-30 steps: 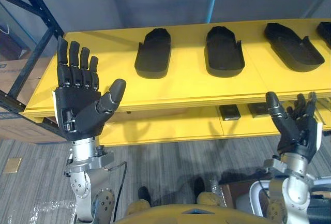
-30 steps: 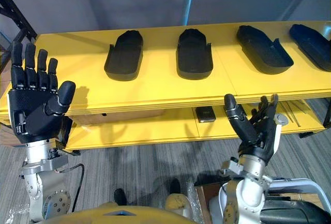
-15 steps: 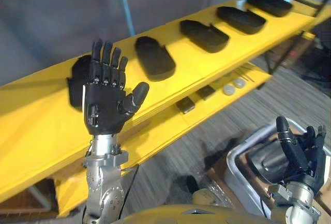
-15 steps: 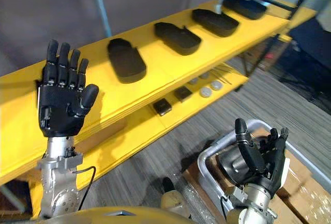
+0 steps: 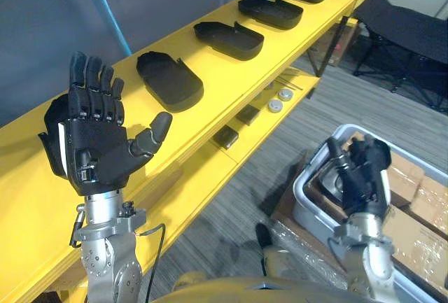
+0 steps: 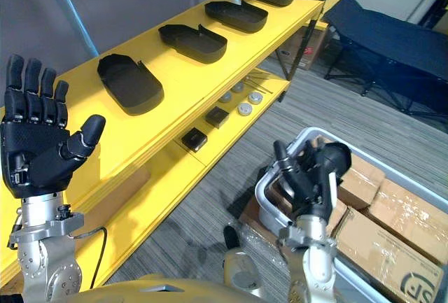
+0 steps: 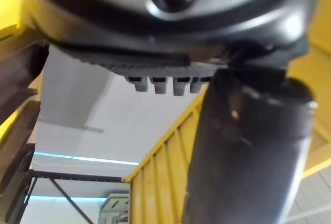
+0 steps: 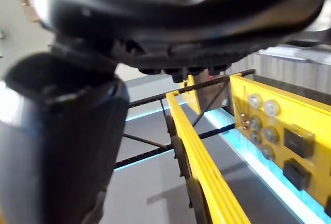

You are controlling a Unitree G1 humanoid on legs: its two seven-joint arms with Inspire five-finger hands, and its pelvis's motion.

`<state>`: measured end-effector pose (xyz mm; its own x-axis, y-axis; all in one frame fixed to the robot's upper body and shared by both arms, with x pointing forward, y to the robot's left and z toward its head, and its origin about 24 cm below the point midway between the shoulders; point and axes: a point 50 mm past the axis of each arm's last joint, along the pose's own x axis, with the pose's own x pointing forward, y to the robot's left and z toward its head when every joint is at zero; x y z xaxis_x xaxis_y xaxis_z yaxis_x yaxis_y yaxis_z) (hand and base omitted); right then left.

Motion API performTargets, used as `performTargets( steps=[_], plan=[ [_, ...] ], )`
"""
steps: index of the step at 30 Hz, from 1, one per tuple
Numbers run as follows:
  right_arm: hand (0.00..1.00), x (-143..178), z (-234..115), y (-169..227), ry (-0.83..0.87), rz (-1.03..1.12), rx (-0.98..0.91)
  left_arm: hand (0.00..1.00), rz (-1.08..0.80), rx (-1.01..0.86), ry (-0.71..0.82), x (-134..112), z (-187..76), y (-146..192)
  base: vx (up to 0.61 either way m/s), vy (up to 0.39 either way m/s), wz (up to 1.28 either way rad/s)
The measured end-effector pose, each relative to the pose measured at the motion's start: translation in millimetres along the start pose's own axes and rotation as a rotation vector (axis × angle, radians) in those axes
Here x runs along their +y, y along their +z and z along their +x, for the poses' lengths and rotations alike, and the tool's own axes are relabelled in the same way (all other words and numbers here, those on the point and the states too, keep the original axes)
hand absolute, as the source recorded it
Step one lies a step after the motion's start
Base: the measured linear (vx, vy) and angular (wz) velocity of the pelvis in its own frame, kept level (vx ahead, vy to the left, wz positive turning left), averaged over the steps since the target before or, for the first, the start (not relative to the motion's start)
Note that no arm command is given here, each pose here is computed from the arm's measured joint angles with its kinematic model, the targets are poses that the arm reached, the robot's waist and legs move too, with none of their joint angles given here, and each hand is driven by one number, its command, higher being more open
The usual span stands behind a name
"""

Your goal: Walk over and take three plastic housings, then place them on the shelf

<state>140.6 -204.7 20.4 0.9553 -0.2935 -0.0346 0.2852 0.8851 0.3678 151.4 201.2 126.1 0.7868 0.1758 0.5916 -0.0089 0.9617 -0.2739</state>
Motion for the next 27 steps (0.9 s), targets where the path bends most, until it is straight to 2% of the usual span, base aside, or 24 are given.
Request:
performTargets(
  steps=[2,4,7,11,15,18,21,24,27],
  plan=[
    [1.0,6,-7,-6,0.055,0.117,0.022,1.0,0.018,-0.034,0.0,1,0,11,-0.36,0.058,-0.77],
    [1.0,16,4,-4,0.118,0.135,-0.001,1.0,0.015,-0.053,0.009,3,4,12,-0.29,0.008,-0.57],
    [1.0,43,31,0,0.242,0.06,-0.047,1.0,0.077,-0.046,0.035,4,5,11,-0.28,-0.022,-0.32],
    [1.0,82,58,-11,0.329,-0.014,-0.043,1.0,0.017,-0.078,0.096,16,8,15,-0.1,-0.204,-0.42],
    [1.0,84,56,-24,0.327,-0.07,0.037,1.0,-0.075,-0.08,0.18,23,5,12,-0.03,-0.452,-0.37],
    [1.0,54,50,-26,0.261,-0.111,0.081,1.0,-0.192,-0.062,0.261,21,0,3,-0.03,-0.663,-0.32],
    [1.0,-14,31,-19,0.026,-0.198,0.122,1.0,-0.378,0.044,0.296,2,-8,-21,-0.04,-0.535,0.32],
    [1.0,-54,14,1,-0.152,-0.251,0.082,1.0,-0.361,0.074,0.221,-5,-10,-26,-0.01,-0.243,-0.26],
    [1.0,-62,11,7,-0.217,-0.28,0.063,1.0,-0.292,0.106,0.138,-6,-13,-27,0.01,-0.076,-0.26]
  ],
)
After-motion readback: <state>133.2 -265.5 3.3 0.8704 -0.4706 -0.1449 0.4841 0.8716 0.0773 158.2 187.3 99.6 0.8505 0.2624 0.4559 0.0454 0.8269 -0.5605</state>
